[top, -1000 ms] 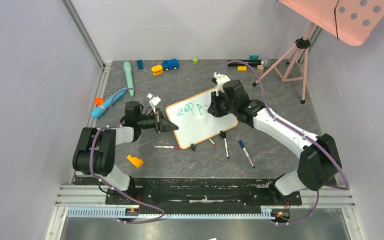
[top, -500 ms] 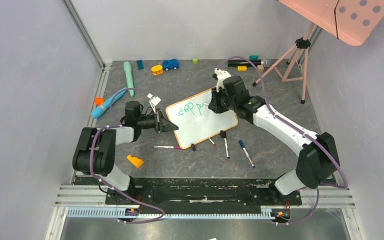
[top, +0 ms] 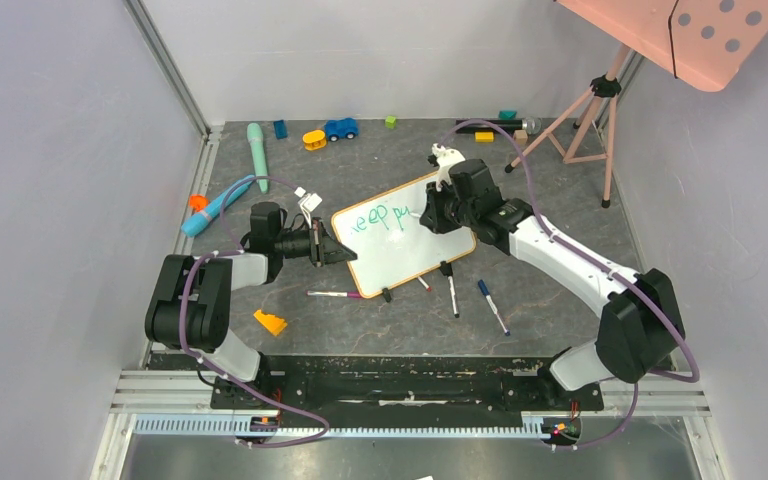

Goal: Write a sentence on the whiteboard

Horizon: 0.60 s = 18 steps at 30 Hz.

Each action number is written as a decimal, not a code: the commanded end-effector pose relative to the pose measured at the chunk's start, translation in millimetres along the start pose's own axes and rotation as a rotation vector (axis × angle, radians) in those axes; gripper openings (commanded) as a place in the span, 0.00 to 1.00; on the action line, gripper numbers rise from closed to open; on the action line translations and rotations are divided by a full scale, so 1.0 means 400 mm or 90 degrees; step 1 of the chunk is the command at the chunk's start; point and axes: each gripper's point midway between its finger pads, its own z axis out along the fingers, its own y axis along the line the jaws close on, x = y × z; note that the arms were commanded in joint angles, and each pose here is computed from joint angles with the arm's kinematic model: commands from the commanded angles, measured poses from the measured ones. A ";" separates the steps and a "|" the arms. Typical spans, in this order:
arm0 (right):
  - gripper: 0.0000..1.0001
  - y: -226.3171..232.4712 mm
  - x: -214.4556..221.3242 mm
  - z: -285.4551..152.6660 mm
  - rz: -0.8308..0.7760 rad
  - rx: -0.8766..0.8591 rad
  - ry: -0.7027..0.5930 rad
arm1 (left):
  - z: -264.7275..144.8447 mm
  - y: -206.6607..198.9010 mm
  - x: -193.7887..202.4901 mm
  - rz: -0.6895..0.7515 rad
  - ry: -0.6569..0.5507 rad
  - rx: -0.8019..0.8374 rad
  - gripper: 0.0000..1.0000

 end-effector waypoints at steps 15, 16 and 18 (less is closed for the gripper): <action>0.00 0.017 -0.127 -0.068 -0.011 -0.012 -0.095 | 0.000 -0.026 -0.010 0.032 0.005 0.019 0.02; 0.00 0.014 -0.129 -0.067 -0.010 -0.007 -0.095 | 0.000 -0.026 -0.011 0.033 0.005 0.020 0.02; 0.00 0.006 -0.130 -0.063 -0.009 0.000 -0.091 | 0.001 -0.026 -0.010 0.033 0.006 0.020 0.02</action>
